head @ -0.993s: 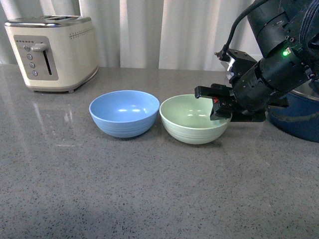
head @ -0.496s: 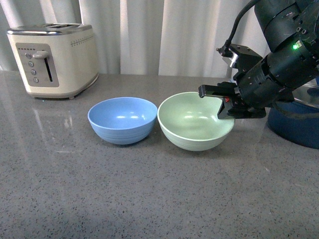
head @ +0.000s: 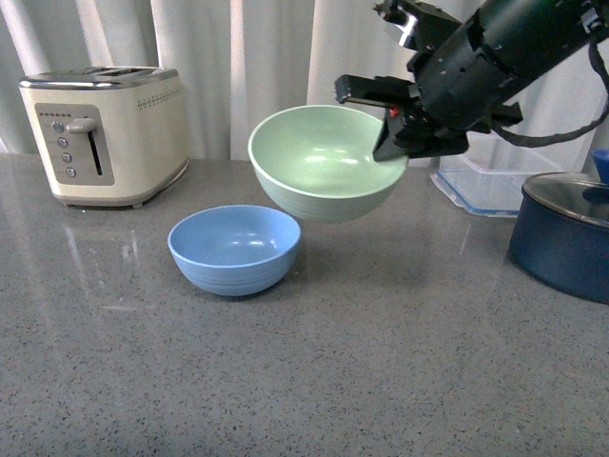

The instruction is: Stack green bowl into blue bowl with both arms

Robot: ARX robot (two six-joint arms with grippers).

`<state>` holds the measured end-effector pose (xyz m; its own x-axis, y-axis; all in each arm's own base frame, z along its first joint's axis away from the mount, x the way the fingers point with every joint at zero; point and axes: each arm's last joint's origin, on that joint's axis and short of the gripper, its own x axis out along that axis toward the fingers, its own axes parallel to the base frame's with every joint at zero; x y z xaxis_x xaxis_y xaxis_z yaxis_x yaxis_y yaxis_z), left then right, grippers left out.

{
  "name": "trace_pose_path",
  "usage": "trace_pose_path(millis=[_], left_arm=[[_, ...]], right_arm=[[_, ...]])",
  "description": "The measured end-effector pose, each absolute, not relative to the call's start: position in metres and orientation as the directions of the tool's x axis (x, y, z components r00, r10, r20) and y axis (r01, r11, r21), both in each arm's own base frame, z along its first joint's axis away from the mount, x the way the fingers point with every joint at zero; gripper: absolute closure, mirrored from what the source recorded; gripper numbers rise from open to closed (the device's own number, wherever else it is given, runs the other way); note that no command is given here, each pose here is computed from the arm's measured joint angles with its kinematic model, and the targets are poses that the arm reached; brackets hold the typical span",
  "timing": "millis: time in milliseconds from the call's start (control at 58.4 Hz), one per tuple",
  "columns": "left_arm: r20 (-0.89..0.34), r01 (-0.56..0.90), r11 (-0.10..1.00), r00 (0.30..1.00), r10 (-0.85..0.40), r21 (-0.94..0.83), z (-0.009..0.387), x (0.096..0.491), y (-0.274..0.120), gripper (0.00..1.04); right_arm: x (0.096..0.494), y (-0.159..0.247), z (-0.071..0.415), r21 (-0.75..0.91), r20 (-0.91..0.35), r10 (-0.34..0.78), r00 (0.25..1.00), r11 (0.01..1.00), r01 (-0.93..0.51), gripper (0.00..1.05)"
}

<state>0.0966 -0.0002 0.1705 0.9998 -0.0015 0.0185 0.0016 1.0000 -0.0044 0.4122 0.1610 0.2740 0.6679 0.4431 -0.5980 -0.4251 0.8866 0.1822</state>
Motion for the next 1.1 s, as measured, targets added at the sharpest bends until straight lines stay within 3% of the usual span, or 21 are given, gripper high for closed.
trace_pose_path(millis=[582, 1096], left_arm=[[0.019, 0.002, 1.0, 1.0, -0.002, -0.004, 0.171, 0.097, 0.0, 0.07], [0.019, 0.002, 1.0, 1.0, -0.002, -0.004, 0.171, 0.097, 0.0, 0.07]], right_arm=[[0.428, 0.218, 0.257, 0.202, -0.614, 0.526, 0.589, 0.825, -0.528, 1.04], [0.455, 0.221, 0.223, 0.23, -0.647, 0.54, 0.538, 0.811, -0.538, 1.04]])
